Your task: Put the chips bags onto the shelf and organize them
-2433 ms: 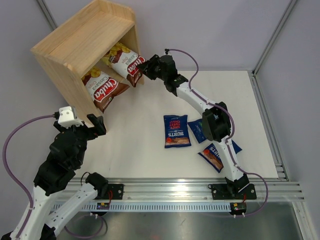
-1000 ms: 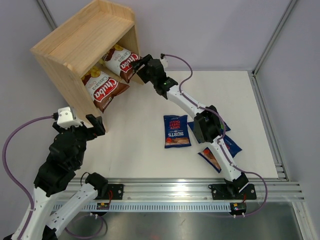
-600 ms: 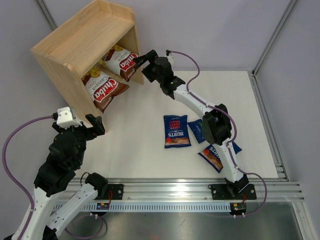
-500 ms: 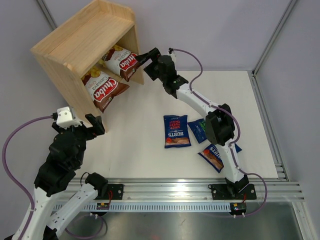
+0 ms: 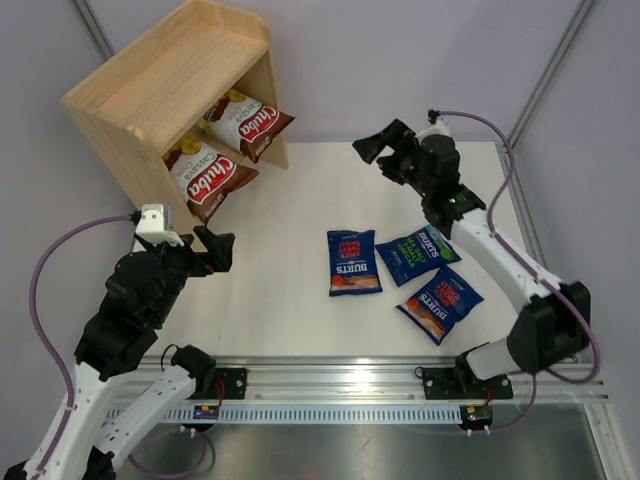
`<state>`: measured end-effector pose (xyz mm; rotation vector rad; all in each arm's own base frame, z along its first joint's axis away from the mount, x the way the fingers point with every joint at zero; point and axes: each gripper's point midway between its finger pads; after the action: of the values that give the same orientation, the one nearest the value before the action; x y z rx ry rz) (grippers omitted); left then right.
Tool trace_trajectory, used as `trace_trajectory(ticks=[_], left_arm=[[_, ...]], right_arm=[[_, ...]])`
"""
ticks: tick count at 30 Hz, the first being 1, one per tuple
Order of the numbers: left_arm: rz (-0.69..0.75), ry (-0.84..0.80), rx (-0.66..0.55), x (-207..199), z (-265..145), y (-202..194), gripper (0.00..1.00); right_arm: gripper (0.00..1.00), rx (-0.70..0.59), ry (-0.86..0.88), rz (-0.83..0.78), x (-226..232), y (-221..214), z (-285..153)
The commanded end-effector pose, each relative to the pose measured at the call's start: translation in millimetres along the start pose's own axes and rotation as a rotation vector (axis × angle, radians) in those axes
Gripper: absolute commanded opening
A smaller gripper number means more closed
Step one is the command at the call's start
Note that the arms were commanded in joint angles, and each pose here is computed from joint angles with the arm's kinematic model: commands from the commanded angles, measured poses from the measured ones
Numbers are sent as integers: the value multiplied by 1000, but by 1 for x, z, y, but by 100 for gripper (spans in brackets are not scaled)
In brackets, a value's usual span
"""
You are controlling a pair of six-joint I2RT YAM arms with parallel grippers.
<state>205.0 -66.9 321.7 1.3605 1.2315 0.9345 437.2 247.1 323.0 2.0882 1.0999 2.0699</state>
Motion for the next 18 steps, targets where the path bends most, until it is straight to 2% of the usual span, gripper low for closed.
trace_trajectory(ticks=[1, 2, 5, 6, 8, 9, 11, 12, 14, 15, 16, 18], left_arm=[[-78, -203, 26, -46, 12, 11, 99], [-83, -226, 61, -56, 23, 5, 99], [-94, -310, 113, -92, 30, -3, 99], [-59, -300, 170, -106, 42, -18, 99], [13, -277, 176, -133, 42, -20, 99], [53, -254, 235, -149, 56, -38, 99], [56, -279, 270, -172, 69, -49, 99], [84, -296, 328, -187, 82, -71, 99], [80, -295, 355, -202, 107, -83, 99], [50, -354, 411, -215, 113, -96, 99], [24, -344, 462, -217, 143, -117, 99], [-12, -412, 508, -230, 161, -131, 99]], right_arm=[[99, 129, -68, -242, -30, -16, -62], [99, 119, -50, -305, -24, -12, -85], [99, 129, -86, -356, -41, -19, -133], [99, 126, -140, -366, -54, -20, -145], [99, 90, -156, -378, -55, -15, -172], [100, 95, -196, -388, -64, -15, -183], [100, 62, -180, -397, -56, -10, -205], [99, 69, -191, -393, -59, -12, -214], [99, 42, -159, -401, -51, -9, -231], [99, 48, -166, -402, -54, -11, -236], [99, 16, -165, -408, -53, -6, -244], [99, 19, -174, -406, -56, -8, -252]])
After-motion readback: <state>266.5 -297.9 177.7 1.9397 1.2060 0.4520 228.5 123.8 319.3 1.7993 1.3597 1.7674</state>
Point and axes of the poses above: each gripper's point midway between its finger pads, its own z axis out along the fingers, its own x axis along the line the jaws close on, y = z × x, and after that the axes turned 11 degrees about z, right-handed
